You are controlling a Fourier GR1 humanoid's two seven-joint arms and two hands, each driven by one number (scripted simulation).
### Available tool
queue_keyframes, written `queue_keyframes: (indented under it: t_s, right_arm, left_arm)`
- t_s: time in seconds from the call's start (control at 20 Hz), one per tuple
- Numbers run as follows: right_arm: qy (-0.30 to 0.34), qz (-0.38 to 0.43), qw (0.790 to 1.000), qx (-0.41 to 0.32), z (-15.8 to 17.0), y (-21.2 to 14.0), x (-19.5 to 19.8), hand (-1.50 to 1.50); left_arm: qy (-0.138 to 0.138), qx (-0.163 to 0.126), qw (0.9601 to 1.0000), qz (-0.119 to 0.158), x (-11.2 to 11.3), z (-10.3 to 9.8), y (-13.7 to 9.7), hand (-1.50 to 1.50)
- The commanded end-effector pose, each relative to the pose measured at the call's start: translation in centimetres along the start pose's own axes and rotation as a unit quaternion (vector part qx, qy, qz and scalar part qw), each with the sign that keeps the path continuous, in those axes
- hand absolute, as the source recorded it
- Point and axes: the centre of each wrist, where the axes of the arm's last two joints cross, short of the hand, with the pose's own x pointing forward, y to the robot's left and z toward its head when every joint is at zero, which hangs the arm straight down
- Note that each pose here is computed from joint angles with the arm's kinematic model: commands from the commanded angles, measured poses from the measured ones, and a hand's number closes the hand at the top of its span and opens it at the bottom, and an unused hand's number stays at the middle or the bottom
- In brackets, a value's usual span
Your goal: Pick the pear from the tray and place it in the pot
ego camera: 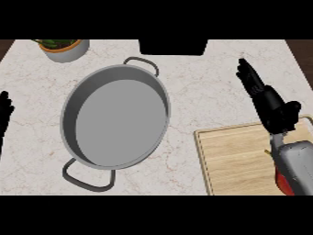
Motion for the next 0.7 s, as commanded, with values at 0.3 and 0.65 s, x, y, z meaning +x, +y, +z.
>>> queue_keyframes:
  t_s: [0.3,0.65]
  right_arm:
    - [0.026,0.325,0.945,-0.037,5.1,-9.3,1.6,1.50]
    - [-0.057,0.238,0.938,-0.244,14.5,-3.5,-2.3,-1.50]
  left_arm:
    - [0.132,0.011,0.9908,-0.028,-4.3,0.1,0.0,0.00]
    - [0.195,0.005,0.9806,-0.013,-3.6,-1.0,0.1,0.00]
